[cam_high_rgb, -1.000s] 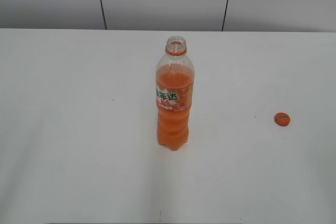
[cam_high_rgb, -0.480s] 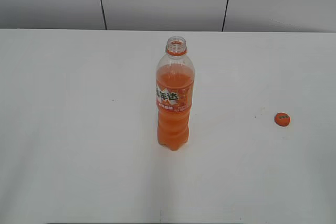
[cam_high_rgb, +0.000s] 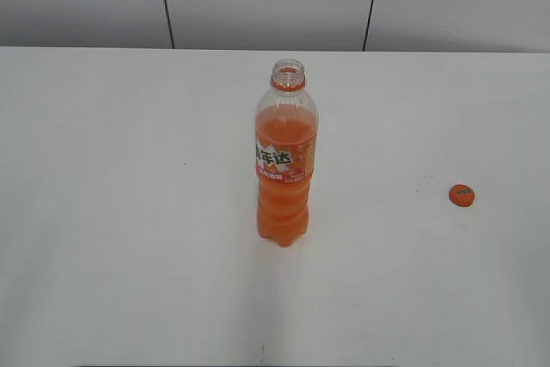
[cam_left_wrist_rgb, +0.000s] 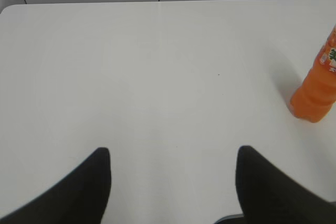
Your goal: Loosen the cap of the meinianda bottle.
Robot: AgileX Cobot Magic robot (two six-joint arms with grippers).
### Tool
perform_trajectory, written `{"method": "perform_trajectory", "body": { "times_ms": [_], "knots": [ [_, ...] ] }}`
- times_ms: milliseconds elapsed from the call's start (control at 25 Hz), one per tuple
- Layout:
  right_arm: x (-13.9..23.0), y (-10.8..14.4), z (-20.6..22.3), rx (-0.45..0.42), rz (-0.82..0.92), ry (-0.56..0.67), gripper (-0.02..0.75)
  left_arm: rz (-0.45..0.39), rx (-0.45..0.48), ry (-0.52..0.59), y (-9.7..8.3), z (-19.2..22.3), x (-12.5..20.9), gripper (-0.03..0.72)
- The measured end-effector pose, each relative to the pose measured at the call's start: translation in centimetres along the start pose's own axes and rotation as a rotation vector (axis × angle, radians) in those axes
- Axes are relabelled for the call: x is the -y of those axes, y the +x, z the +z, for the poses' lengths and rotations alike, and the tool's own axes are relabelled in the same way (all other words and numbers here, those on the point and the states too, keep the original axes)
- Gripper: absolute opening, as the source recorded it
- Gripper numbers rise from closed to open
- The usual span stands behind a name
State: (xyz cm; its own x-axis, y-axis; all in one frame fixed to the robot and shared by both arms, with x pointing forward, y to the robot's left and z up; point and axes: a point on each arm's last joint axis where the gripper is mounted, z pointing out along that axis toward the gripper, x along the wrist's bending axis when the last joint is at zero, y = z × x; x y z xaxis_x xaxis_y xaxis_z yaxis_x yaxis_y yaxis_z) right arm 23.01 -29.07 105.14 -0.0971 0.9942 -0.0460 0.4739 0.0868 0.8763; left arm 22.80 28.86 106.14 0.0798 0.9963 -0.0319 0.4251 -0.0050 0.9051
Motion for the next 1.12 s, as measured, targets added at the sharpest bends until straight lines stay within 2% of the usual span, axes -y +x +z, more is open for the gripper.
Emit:
{"method": "perform_trajectory", "body": {
  "times_ms": [480, 1120],
  "knots": [
    [-0.01, 0.0, 0.0, 0.0, 0.003, -0.001, 0.585, 0.0, 0.0, 0.0, 0.0, 0.0, 0.0, 0.453],
    [-0.01, 0.0, 0.0, 0.0, 0.005, -0.001, 0.585, 0.0, 0.0, 0.0, 0.0, 0.0, 0.0, 0.379]
  ]
}}
